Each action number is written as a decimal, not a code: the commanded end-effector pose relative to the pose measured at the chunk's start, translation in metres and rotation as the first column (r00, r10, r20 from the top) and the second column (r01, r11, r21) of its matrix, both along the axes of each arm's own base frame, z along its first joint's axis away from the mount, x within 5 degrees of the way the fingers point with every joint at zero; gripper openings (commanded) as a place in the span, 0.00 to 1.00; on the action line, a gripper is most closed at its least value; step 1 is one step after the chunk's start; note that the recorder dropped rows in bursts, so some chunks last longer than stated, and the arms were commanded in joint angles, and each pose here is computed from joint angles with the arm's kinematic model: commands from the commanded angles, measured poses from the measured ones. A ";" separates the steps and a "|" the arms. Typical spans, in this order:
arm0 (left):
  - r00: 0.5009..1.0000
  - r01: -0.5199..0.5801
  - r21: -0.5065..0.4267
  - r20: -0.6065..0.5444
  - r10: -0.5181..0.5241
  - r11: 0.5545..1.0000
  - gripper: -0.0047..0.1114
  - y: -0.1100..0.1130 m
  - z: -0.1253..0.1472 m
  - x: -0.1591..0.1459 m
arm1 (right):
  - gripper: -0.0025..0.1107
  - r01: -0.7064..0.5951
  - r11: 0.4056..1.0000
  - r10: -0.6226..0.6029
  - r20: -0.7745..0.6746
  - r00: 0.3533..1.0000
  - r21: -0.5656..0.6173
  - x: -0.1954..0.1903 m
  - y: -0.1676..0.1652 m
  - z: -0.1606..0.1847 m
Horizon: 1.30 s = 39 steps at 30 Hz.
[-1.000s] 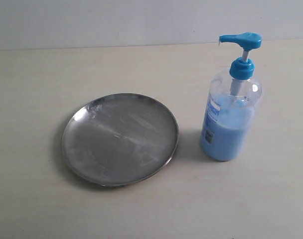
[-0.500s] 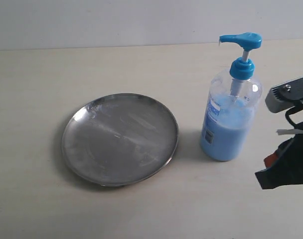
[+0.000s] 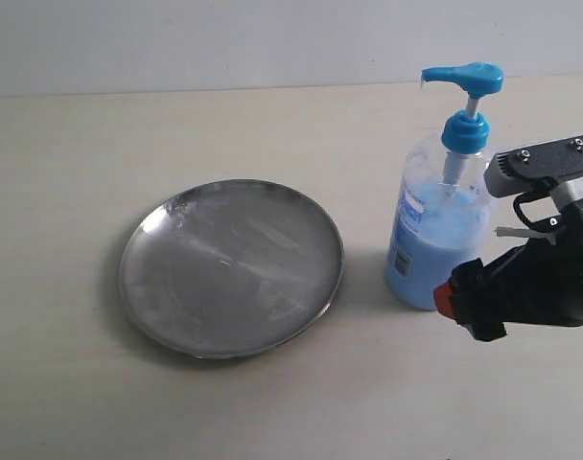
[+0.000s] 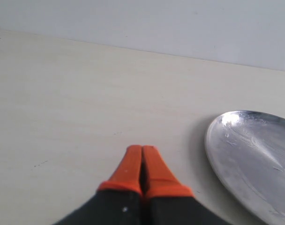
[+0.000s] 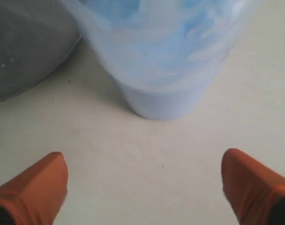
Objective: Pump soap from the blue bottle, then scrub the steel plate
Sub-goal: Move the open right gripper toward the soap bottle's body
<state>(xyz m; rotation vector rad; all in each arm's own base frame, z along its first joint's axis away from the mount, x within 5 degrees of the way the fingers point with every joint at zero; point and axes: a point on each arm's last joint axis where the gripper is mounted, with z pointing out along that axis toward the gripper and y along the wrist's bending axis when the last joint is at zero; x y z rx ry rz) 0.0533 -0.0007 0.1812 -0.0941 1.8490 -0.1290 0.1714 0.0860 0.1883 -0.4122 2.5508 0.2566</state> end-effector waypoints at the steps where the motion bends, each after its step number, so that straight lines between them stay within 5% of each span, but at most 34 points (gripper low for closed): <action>1: 1.000 -0.002 0.005 0.005 0.002 1.000 0.04 0.000 -0.001 0.000 | 0.80 0.010 0.999 -0.014 0.096 0.995 0.040 0.001 -0.001 -0.006; 15: 1.000 -0.002 0.005 0.005 0.002 1.000 0.04 0.000 -0.001 0.000 | 0.80 0.010 0.991 -0.054 0.324 0.945 0.135 -0.010 -0.009 -0.023; 39: 1.000 -0.002 0.005 0.005 0.002 1.000 0.04 0.000 -0.001 0.000 | 0.77 -0.107 0.989 0.031 0.555 0.831 0.104 -0.032 -0.019 -0.033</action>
